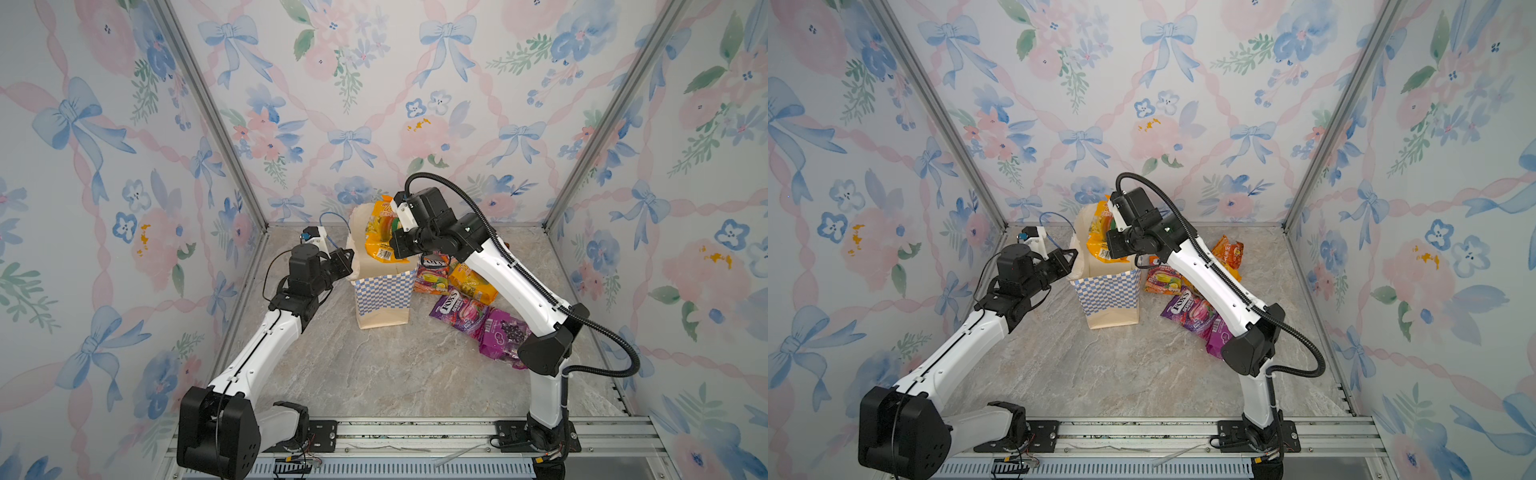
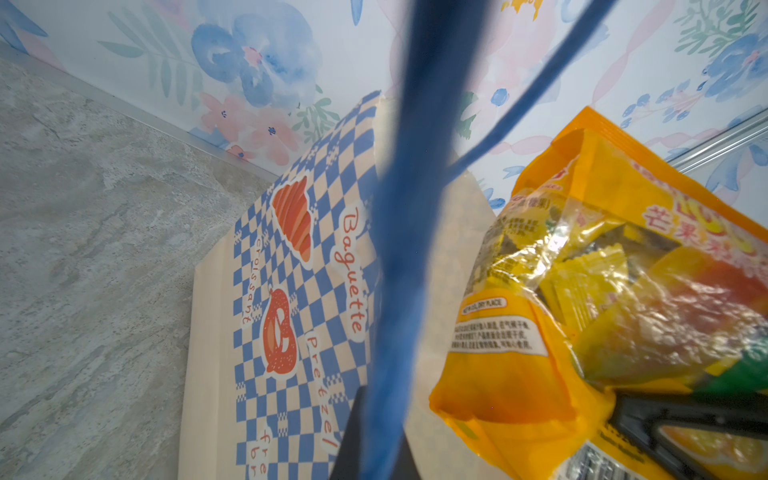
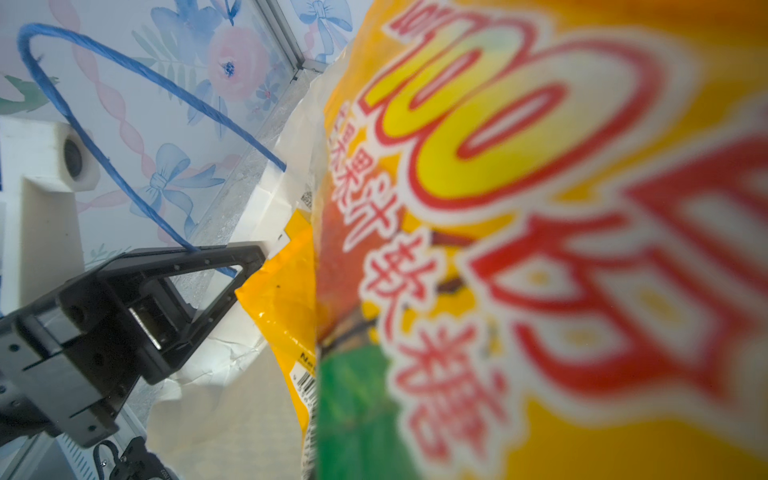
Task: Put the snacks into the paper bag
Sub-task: 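Lower the yellow gummy bag into the paper bag and open the right gripper, then move the right gripper back toward the purple grape snack bag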
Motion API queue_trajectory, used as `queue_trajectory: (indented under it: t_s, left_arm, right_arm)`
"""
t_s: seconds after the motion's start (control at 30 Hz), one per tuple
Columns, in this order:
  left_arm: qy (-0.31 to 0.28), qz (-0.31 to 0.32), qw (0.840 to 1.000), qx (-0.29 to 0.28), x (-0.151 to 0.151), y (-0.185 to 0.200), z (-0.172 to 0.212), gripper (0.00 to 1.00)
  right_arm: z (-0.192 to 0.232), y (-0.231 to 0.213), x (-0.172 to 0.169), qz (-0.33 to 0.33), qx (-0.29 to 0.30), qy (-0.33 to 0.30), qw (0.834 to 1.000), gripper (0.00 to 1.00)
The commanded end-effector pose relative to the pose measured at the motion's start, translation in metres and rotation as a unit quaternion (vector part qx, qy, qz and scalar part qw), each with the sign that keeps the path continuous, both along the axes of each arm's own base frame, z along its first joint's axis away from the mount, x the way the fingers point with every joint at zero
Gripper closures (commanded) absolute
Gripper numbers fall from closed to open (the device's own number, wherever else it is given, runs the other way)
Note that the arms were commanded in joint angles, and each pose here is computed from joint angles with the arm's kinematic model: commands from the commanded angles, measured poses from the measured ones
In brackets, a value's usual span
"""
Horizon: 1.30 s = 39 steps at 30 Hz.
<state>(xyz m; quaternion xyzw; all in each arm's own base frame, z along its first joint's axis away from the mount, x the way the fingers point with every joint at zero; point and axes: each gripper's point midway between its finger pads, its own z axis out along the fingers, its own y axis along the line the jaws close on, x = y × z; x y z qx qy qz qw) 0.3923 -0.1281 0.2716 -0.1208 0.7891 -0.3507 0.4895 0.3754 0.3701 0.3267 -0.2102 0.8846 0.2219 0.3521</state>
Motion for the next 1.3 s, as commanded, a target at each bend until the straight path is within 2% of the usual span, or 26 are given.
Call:
queue_trajectory:
  t_s: [0.0, 0.47, 0.6, 0.67, 1.0, 1.27]
  left_arm:
    - [-0.008, -0.004, 1.000, -0.012, 0.002, -0.001, 0.002, 1.00]
    - [-0.010, -0.010, 1.000, -0.022, 0.001, -0.004, 0.002, 1.00]
    - [-0.011, -0.011, 1.000, -0.023, 0.001, -0.005, 0.002, 1.00]
    - [-0.009, -0.011, 1.000, -0.023, 0.001, -0.005, 0.001, 1.00]
    - [-0.007, -0.014, 1.000, -0.025, 0.002, -0.006, -0.002, 1.00]
    - [-0.009, -0.014, 1.000, -0.026, 0.003, -0.006, -0.001, 1.00]
  right_arm:
    - [0.026, 0.003, -0.005, 0.008, 0.012, -0.037, 0.999, 1.00]
    - [0.010, 0.012, -0.011, 0.024, 0.014, -0.001, 1.000, 1.00]
    - [0.008, 0.015, -0.009, 0.025, 0.013, 0.002, 1.000, 0.83]
    - [0.007, 0.016, -0.010, 0.027, 0.012, 0.004, 1.000, 0.70]
    - [0.010, 0.018, -0.012, 0.038, 0.017, 0.004, 0.999, 0.56]
    - [0.033, 0.004, -0.029, 0.080, 0.001, -0.033, 0.996, 0.30]
